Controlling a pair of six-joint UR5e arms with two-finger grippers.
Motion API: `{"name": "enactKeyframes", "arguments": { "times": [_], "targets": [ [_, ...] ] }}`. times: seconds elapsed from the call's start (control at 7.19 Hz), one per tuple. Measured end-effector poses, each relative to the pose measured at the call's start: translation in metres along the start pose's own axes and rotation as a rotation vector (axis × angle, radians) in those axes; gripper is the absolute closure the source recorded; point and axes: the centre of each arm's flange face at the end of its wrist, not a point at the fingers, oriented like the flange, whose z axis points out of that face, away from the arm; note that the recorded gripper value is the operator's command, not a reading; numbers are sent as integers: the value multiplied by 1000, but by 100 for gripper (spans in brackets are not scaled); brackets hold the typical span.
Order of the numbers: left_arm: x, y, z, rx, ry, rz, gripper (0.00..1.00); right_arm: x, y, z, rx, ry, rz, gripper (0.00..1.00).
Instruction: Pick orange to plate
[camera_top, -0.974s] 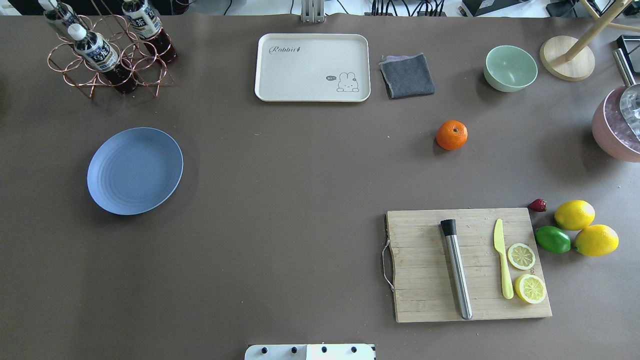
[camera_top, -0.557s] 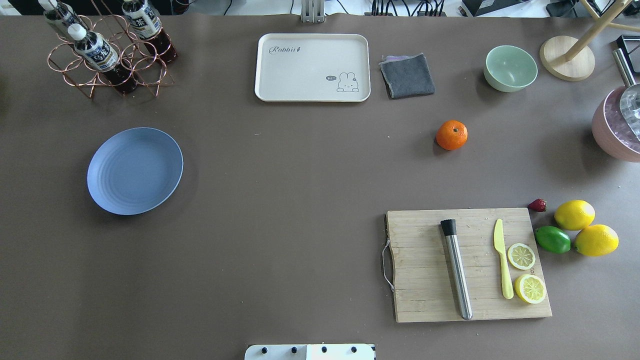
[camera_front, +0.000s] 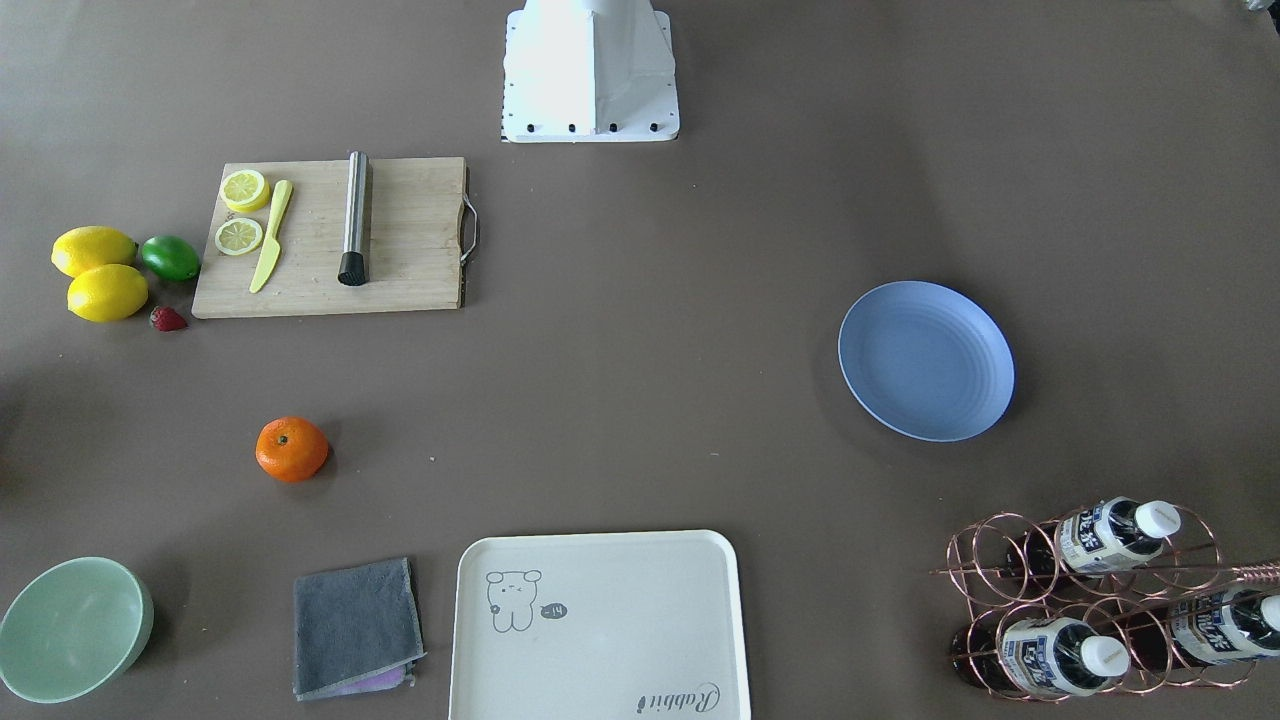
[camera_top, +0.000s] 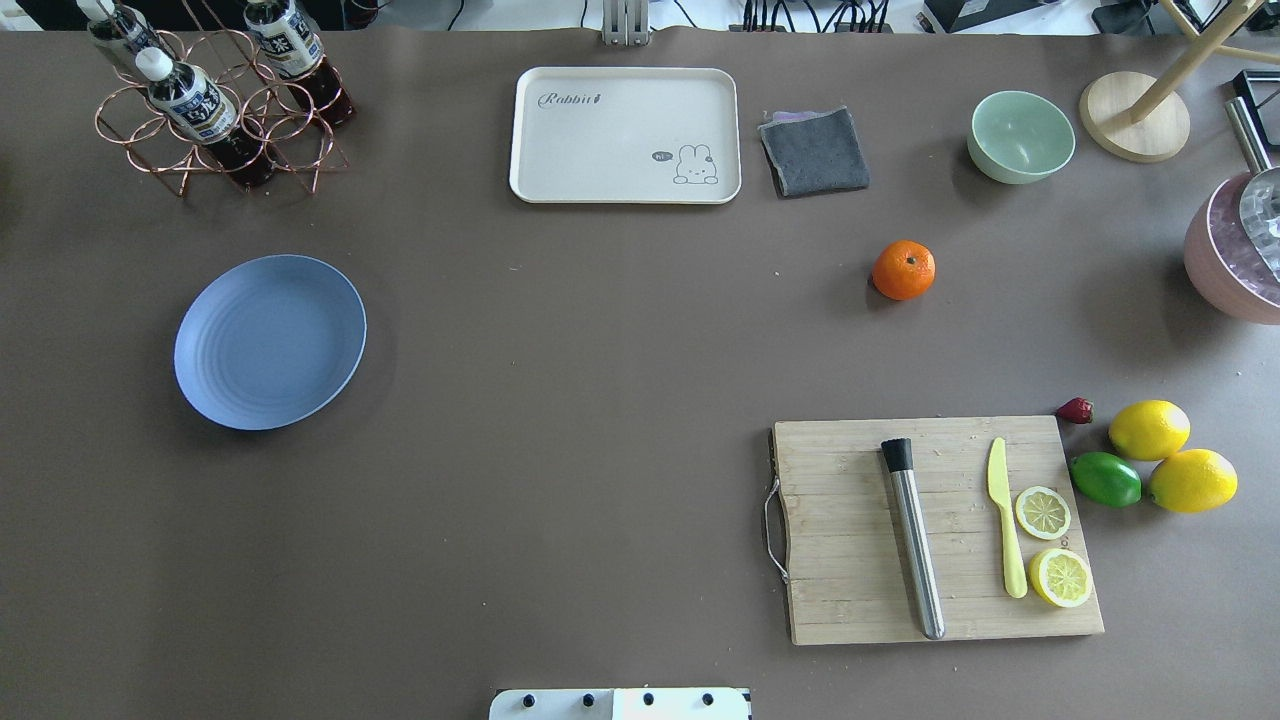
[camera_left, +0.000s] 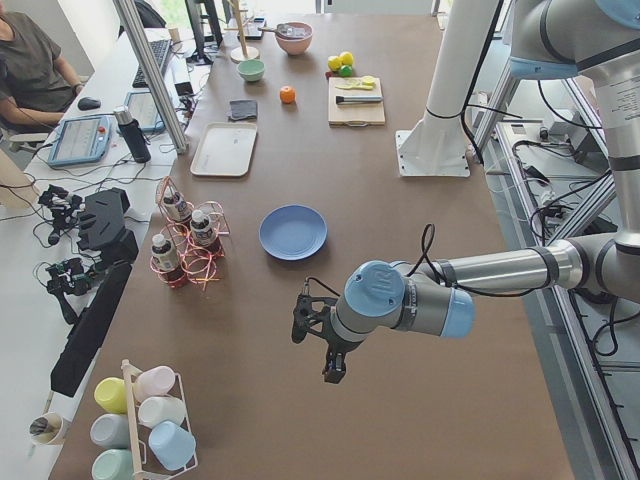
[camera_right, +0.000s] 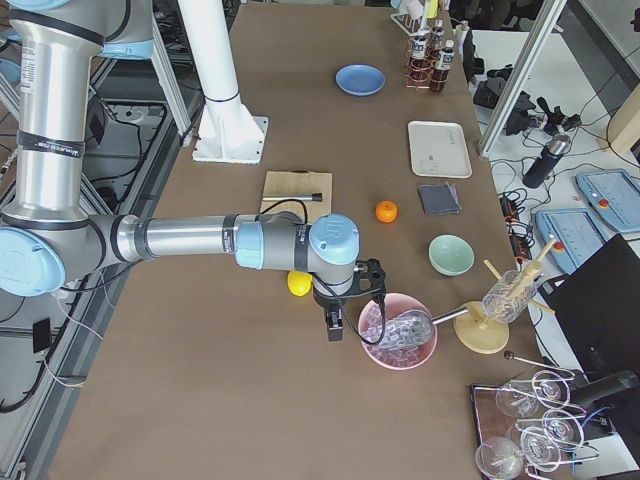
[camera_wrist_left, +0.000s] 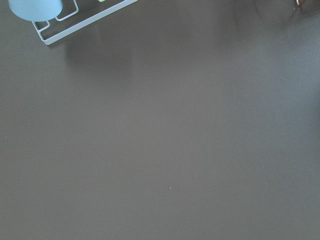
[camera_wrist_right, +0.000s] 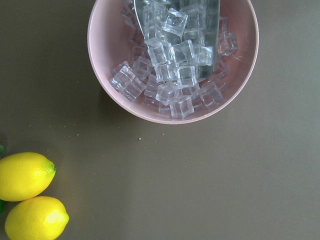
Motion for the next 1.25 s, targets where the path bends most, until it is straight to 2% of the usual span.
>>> {"name": "enactKeyframes", "arguments": {
  "times": [0.56, 0.83, 1.25],
  "targets": [
    [-3, 2, 3, -8, 1, -13, 2, -5, 0, 5, -8, -25, -12, 0],
    [-1, 3, 8, -20, 8, -63, 2, -5, 1, 6, -8, -30, -13, 0],
    [15, -7, 15, -37, 70, -79, 3, -6, 0, 6, -8, -31, -8, 0]
  ]
}}
